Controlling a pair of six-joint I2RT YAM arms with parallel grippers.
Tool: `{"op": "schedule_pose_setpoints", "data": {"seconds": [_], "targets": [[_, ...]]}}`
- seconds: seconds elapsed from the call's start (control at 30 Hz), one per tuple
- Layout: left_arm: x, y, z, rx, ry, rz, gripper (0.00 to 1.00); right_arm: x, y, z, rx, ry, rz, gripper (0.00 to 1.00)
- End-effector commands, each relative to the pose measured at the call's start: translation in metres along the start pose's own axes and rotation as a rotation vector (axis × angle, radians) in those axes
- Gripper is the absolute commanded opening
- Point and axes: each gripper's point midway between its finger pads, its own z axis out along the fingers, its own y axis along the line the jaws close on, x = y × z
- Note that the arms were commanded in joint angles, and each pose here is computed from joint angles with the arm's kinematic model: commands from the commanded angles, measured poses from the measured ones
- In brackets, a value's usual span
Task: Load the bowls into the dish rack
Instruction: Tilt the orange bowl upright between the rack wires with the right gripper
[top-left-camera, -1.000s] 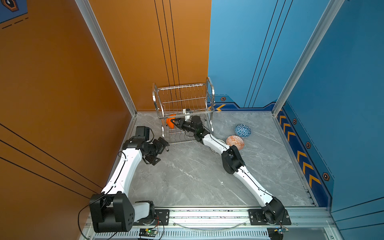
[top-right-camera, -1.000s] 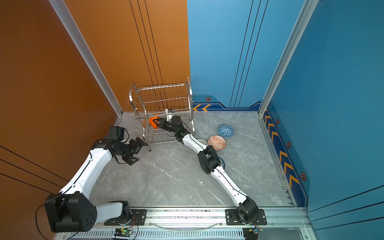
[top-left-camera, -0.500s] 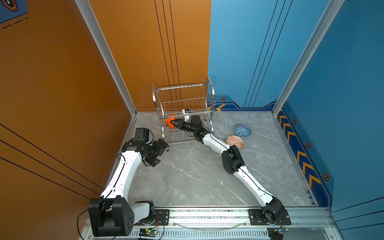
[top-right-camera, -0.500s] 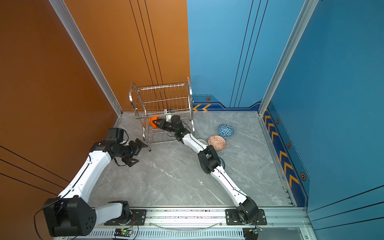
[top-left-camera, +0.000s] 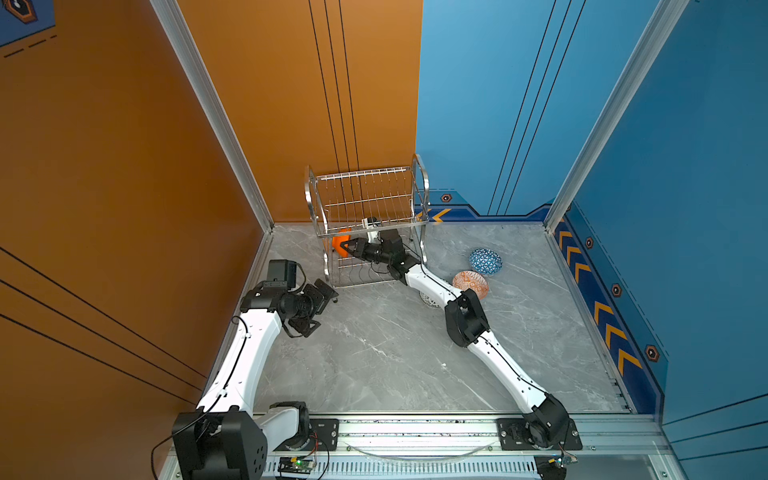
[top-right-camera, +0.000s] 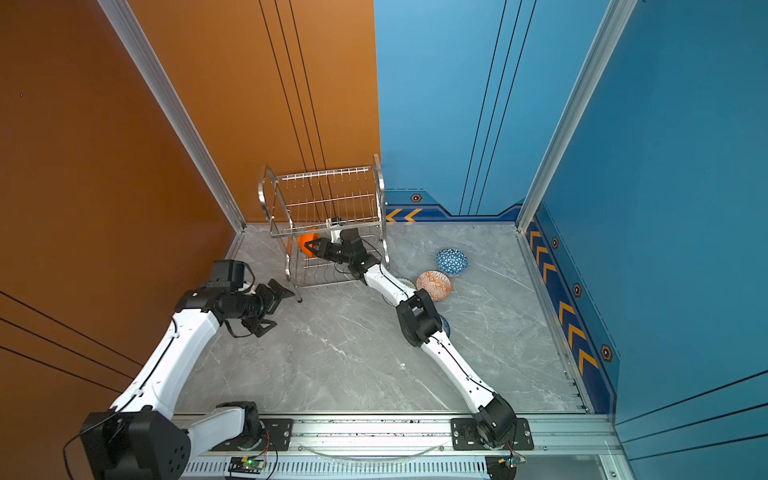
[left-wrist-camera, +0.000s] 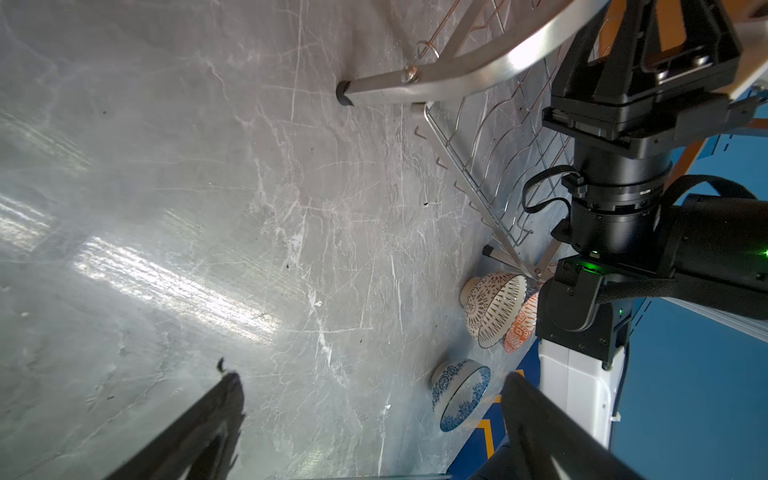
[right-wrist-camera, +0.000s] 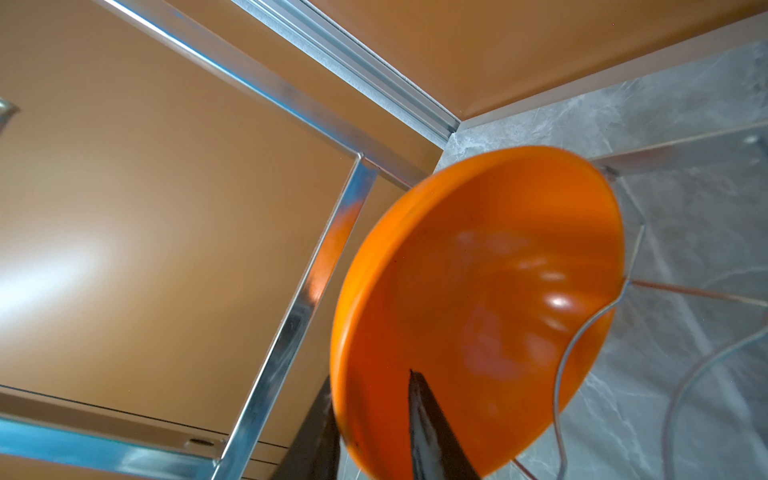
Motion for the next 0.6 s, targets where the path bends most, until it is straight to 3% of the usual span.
{"op": "schedule_pose_setpoints", "data": {"seconds": [0.0, 0.57], "targets": [[0.002, 0.010, -0.001, -0.021, 0.003, -0.023, 0.98, -0.002, 0.000, -0.004, 0.060, 0.020, 0.001, 0.31], [0.004, 0.009, -0.004, -0.001, 0.012, -0.017, 0.98, -0.012, 0.018, -0.010, 0.076, 0.028, -0.048, 0.35]]}}
